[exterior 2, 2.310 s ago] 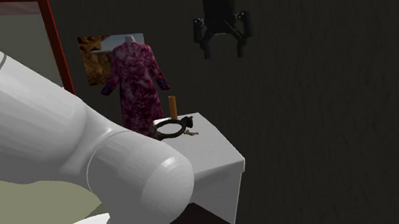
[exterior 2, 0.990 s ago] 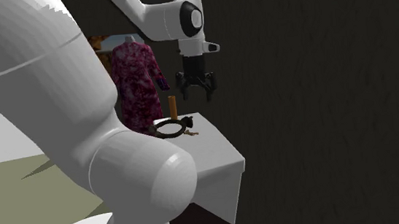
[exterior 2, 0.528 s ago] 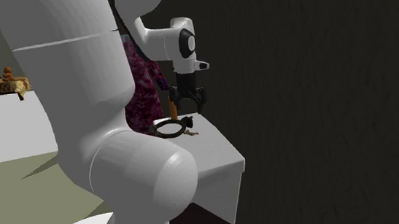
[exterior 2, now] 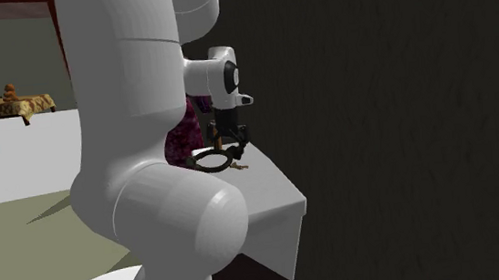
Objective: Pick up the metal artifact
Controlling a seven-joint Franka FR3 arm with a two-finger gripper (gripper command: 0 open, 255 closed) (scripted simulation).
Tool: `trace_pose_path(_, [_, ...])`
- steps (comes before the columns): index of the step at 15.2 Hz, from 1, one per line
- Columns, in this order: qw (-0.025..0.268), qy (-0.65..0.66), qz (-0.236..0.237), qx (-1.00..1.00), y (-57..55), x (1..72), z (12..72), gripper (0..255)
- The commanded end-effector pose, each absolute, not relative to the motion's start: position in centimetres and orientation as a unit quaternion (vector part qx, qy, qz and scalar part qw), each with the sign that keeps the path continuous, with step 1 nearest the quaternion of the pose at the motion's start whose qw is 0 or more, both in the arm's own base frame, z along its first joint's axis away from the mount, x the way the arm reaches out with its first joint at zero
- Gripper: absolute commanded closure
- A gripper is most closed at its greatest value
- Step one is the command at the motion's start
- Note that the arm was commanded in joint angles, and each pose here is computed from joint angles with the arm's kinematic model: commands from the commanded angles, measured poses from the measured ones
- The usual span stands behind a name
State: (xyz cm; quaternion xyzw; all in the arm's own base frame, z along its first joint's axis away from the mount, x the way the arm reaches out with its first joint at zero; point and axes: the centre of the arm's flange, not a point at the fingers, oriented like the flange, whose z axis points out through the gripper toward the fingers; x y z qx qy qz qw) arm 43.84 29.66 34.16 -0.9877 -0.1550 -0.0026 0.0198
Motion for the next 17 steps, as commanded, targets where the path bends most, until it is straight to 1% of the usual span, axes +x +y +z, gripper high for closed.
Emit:
trace_pose_path(1, [0.020,-0.155,-0.003,-0.988,29.8,43.8,33.1,0])
trace_pose_path(6, [0.020,-0.155,-0.003,-0.988,29.8,43.8,31.2,0])
trace_pose_path(7, [0.020,-0.155,-0.003,-0.988,29.8,43.7,31.2,255])
trace_pose_path(17, [0.020,-0.155,-0.003,-0.988,29.8,43.8,31.7,255])
